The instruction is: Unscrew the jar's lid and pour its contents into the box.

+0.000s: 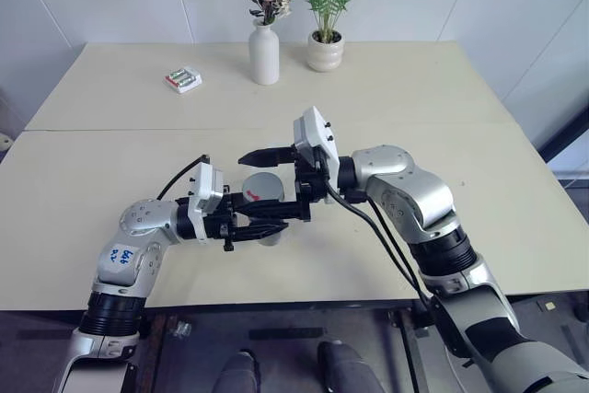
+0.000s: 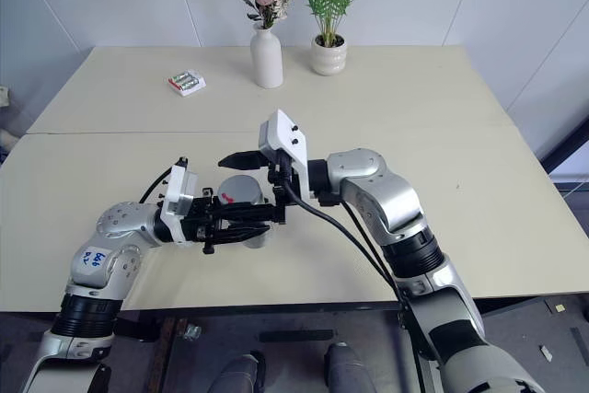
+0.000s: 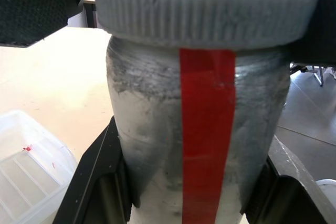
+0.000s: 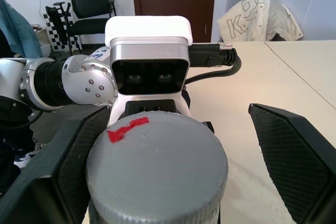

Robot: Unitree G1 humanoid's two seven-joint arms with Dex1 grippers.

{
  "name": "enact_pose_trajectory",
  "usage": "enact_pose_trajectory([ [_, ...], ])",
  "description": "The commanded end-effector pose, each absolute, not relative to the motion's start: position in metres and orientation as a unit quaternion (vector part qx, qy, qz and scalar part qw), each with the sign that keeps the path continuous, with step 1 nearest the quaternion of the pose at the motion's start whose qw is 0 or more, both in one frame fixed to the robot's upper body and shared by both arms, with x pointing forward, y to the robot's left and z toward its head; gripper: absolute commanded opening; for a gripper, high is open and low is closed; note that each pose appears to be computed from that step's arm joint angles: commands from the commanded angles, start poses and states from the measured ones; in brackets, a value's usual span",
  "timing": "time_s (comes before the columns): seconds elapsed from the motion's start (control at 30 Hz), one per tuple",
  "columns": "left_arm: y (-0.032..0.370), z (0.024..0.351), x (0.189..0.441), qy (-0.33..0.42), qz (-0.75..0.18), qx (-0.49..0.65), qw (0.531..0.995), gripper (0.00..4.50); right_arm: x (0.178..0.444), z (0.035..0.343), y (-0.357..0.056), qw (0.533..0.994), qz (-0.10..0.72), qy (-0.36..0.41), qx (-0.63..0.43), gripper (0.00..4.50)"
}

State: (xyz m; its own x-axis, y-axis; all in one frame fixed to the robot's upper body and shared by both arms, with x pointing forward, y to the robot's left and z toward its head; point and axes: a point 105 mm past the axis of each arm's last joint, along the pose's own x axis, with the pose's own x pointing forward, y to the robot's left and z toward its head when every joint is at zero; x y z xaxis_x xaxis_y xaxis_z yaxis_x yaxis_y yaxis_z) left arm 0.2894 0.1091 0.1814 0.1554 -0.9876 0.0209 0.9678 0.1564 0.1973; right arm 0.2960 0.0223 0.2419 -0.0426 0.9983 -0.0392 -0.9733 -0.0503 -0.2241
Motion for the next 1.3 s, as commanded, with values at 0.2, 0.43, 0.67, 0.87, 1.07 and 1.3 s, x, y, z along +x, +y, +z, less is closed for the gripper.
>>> enact_pose_trajectory([
  [0.2,0.106,0.187,0.282,-0.091,-0.653,0.074,0.748,2.09,0.299,0.255,0.011,0.700,0.705,-0.085,-0.078,4.46],
  [0.43,0.105,0.187,0.282,-0.093,-0.650,0.074,0.750,2.09,0.319,0.250,-0.022,0.739,0.666,-0.069,-0.078,4.46],
  [0.67,0.105,0.188,0.282,-0.093,-0.651,0.074,0.750,2.09,0.325,0.245,-0.039,0.755,0.649,-0.058,-0.075,4.46],
  [0.87,0.106,0.187,0.281,-0.092,-0.650,0.073,0.751,2.09,0.328,0.240,-0.058,0.767,0.637,-0.043,-0.068,4.46],
  [1.07,0.108,0.186,0.282,-0.091,-0.649,0.072,0.752,2.09,0.328,0.235,-0.074,0.772,0.632,-0.024,-0.065,4.46],
  [1.3,0.110,0.185,0.282,-0.089,-0.646,0.074,0.754,2.09,0.303,0.253,-0.064,0.729,0.681,-0.048,-0.048,4.46],
])
